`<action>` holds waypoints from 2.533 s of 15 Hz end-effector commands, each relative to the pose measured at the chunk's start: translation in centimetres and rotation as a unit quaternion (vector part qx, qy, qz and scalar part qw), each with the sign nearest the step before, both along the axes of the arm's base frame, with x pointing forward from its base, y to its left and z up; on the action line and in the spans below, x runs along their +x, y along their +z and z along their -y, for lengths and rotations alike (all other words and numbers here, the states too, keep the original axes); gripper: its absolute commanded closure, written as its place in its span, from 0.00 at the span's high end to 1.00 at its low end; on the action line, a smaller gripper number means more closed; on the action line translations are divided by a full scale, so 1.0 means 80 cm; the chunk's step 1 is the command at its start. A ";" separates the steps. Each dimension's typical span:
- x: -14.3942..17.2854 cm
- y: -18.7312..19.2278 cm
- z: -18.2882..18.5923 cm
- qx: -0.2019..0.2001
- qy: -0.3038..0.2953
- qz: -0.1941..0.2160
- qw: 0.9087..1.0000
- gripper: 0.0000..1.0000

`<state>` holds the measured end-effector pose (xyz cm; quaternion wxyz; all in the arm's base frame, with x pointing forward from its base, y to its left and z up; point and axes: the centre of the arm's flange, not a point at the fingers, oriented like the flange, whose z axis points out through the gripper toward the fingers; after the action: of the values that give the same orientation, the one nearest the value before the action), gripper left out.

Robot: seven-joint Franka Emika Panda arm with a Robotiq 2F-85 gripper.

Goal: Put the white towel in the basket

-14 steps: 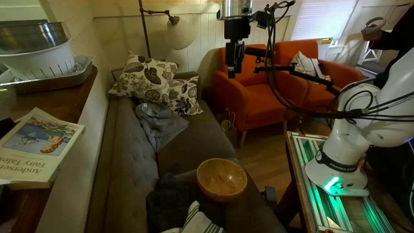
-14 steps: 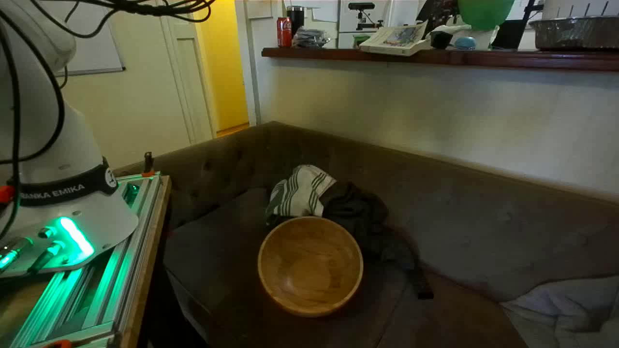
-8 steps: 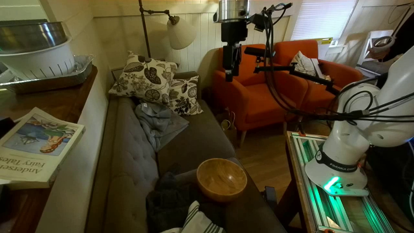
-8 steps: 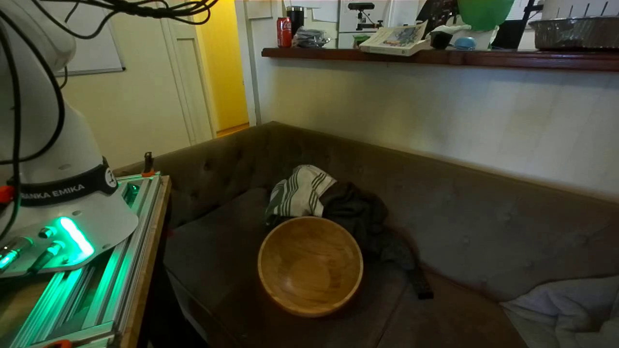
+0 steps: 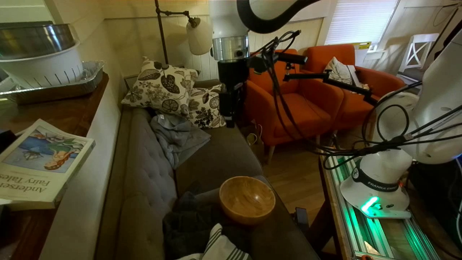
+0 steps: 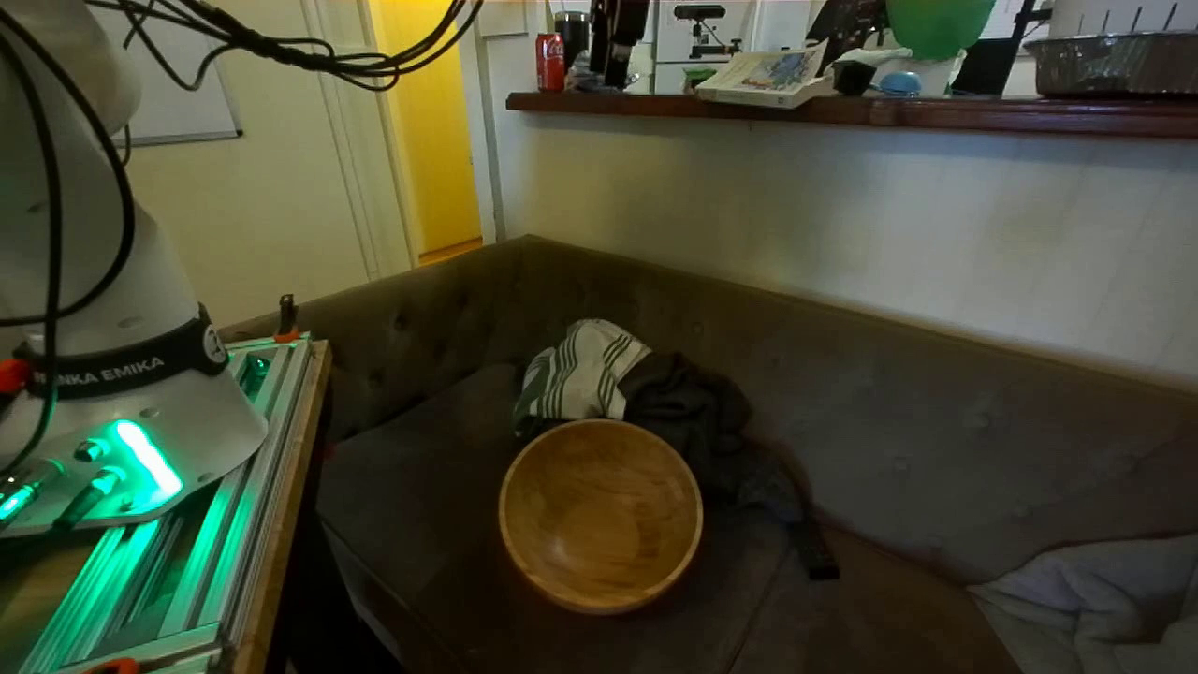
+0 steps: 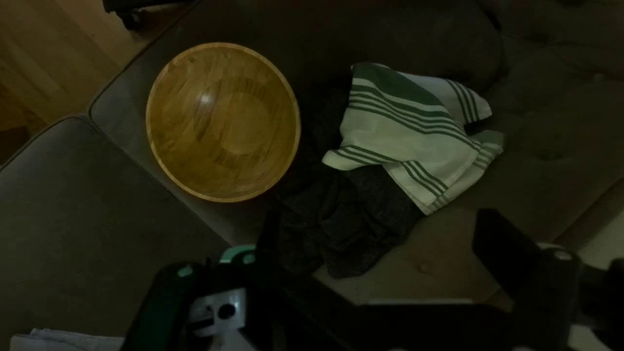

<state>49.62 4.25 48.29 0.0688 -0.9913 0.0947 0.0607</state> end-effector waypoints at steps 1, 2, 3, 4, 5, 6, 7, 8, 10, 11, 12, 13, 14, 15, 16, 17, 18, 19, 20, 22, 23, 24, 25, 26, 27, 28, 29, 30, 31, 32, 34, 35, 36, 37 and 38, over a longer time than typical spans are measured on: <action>0.024 -0.036 -0.030 -0.029 -0.069 0.009 0.997 1.00; 0.020 -0.039 -0.034 -0.032 -0.072 0.002 0.997 1.00; 0.020 -0.034 -0.026 -0.018 -0.051 0.002 0.999 1.00; 0.021 -0.040 -0.029 -0.019 -0.052 -0.003 0.998 1.00; 0.022 -0.042 -0.029 -0.019 -0.052 -0.004 0.998 1.00; 0.022 -0.042 -0.028 -0.019 -0.052 -0.004 0.998 1.00; 0.022 -0.041 -0.027 -0.019 -0.053 -0.003 0.998 1.00; 0.022 -0.040 -0.027 -0.019 -0.054 -0.002 0.998 1.00; 0.022 -0.040 -0.027 -0.019 -0.053 -0.003 0.998 1.00; 0.022 -0.041 -0.027 -0.019 -0.053 -0.004 0.998 1.00; 0.022 -0.042 -0.027 -0.019 -0.053 -0.004 0.998 1.00; 0.022 -0.042 -0.027 -0.019 -0.053 -0.004 0.998 1.00; 0.022 -0.043 -0.027 -0.019 -0.053 -0.005 0.998 1.00; 0.022 -0.043 -0.027 -0.019 -0.053 -0.005 0.998 1.00; 0.022 -0.043 -0.027 -0.019 -0.053 -0.005 0.998 1.00; 0.022 -0.043 -0.027 -0.019 -0.053 -0.005 0.998 1.00; 0.022 -0.043 -0.027 -0.019 -0.053 -0.005 0.998 1.00; 0.016 -0.062 -0.038 -0.025 -0.070 0.002 0.997 1.00; 0.008 -0.088 -0.050 -0.017 -0.072 0.007 0.997 1.00; -0.012 -0.129 -0.071 0.005 -0.087 0.000 0.996 1.00; -0.023 -0.150 -0.080 -0.004 -0.102 0.007 0.995 1.00; -0.033 -0.172 -0.086 0.002 -0.107 0.006 0.994 1.00; -0.039 -0.190 -0.093 -0.001 -0.113 0.005 0.994 1.00; -0.050 -0.210 -0.100 -0.019 -0.118 0.011 0.993 1.00; -0.054 -0.232 -0.105 -0.033 -0.123 0.014 0.992 1.00; -0.060 -0.256 -0.107 -0.042 -0.130 0.013 0.991 1.00; -0.062 -0.281 -0.107 -0.052 -0.137 0.007 0.989 1.00; -0.061 -0.306 -0.105 -0.058 -0.143 -0.003 0.988 1.00; -0.061 -0.327 -0.101 -0.056 -0.144 -0.021 0.988 1.00; -0.060 -0.349 -0.097 -0.055 -0.147 -0.036 0.987 1.00; -0.051 -0.390 -0.088 -0.048 -0.148 -0.068 0.986 1.00; -0.045 -0.411 -0.084 -0.055 -0.153 -0.084 0.983 1.00; -0.037 -0.422 -0.084 -0.055 -0.154 -0.110 0.980 1.00; -0.032 -0.430 -0.085 -0.062 -0.153 -0.127 0.978 1.00; -0.027 -0.424 -0.086 -0.056 -0.133 -0.140 0.979 1.00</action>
<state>44.41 10.49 15.56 0.0024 -0.9570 0.2545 0.1393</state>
